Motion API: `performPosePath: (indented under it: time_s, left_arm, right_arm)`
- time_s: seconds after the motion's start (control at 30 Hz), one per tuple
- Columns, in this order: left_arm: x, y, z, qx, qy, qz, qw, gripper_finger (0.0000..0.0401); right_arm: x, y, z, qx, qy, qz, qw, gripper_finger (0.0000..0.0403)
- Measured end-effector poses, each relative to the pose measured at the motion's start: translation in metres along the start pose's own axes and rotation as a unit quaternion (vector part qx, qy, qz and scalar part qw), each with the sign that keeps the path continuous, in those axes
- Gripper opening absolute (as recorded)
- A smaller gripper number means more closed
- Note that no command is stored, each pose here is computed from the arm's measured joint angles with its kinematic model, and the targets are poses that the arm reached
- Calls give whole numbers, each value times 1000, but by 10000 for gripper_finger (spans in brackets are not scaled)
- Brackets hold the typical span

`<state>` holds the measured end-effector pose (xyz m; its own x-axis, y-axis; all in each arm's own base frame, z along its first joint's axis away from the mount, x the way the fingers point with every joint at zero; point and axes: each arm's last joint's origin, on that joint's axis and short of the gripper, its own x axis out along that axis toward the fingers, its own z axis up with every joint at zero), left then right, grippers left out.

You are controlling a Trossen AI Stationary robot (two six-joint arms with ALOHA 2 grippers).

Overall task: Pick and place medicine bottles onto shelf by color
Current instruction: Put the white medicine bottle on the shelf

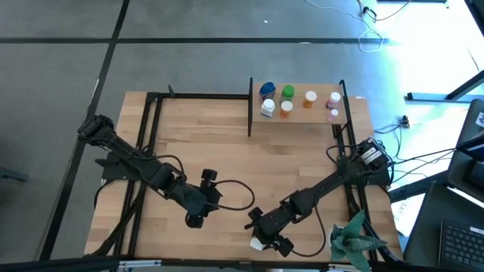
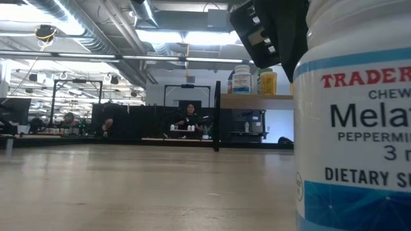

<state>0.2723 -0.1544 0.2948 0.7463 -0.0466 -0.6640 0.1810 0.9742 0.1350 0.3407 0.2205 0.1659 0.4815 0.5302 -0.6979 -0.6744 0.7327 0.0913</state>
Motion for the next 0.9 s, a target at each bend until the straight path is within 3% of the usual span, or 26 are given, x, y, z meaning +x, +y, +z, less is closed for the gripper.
performPosePath:
  time_s: [0.43,0.73,0.9]
  left_arm:
    - [0,0,0,0,0,0,1000,192]
    - [0,0,0,0,0,1,1000,192]
    - [0,0,0,0,0,1,1000,192]
  right_arm:
    - [0,0,1,1,-4,1,1000,266]
    - [0,0,2,5,-9,0,1000,188]
    - [0,0,3,14,-16,6,1000,176]
